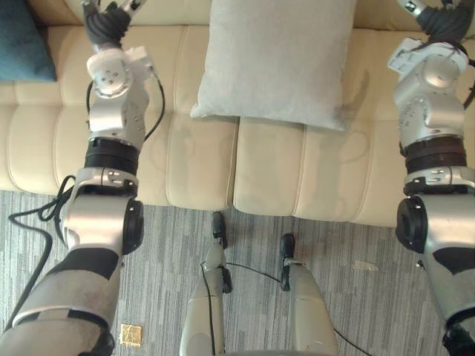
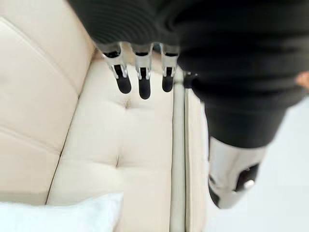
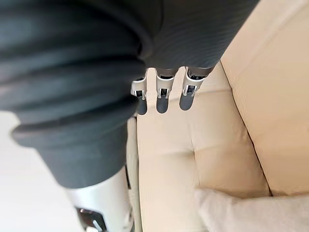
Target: Pick up cushions and gather them together orderly.
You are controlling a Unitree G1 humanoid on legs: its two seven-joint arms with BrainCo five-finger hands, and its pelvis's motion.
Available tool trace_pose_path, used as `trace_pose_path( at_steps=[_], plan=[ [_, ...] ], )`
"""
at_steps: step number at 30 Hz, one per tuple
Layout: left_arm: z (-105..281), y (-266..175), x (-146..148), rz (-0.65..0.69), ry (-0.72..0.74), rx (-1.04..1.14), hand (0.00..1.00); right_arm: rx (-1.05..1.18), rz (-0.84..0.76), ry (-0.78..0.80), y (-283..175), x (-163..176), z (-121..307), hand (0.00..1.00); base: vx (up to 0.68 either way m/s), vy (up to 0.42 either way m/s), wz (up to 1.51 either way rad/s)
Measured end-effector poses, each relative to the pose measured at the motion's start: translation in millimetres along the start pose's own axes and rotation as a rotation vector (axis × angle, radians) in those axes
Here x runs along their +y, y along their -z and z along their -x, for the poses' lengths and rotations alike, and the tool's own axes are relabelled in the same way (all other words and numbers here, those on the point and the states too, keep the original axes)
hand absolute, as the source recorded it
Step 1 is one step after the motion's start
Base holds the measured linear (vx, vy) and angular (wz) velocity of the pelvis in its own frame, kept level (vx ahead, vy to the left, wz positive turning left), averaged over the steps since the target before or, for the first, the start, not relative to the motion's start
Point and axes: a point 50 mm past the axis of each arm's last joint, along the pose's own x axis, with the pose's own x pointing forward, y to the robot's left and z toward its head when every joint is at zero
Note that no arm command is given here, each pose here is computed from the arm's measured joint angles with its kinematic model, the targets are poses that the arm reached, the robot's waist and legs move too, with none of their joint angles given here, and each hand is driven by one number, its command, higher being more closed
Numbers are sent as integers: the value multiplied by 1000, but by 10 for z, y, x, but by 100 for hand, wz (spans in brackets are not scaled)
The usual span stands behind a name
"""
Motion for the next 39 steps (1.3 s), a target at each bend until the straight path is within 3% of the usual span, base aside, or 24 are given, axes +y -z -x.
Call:
trace_pose_path(
  at_steps=[3, 6, 12, 16, 20, 28, 39],
  plan=[
    [255, 489, 371, -73, -44, 119, 0, 75, 54, 65, 384, -495, 225, 0, 76, -3, 23],
    [753, 1031, 701, -132, -48, 269, 0, 207, 119, 64, 873, -836, 665, 0, 100, -34, 21],
    [2210, 1981, 936, -198, 54, 689, 0, 551, 164, 15, 1732, -1146, 1955, 0, 24, -39, -2],
    [3063, 2328, 1206, -290, 66, 988, 0, 914, 217, 67, 2202, -1403, 3021, 0, 54, -14, 0],
    [3598, 2448, 1536, -392, 22, 1210, 0, 1173, 295, 70, 2397, -1561, 3686, 0, 89, -23, -10],
    [3963, 2469, 1794, -562, 37, 1376, 0, 1372, 365, 37, 2486, -1684, 4111, 0, 21, -2, -23],
    [3816, 2514, 1714, -585, 63, 1345, 0, 1382, 346, 19, 2551, -1539, 4075, 0, -19, 14, -26]
  ],
)
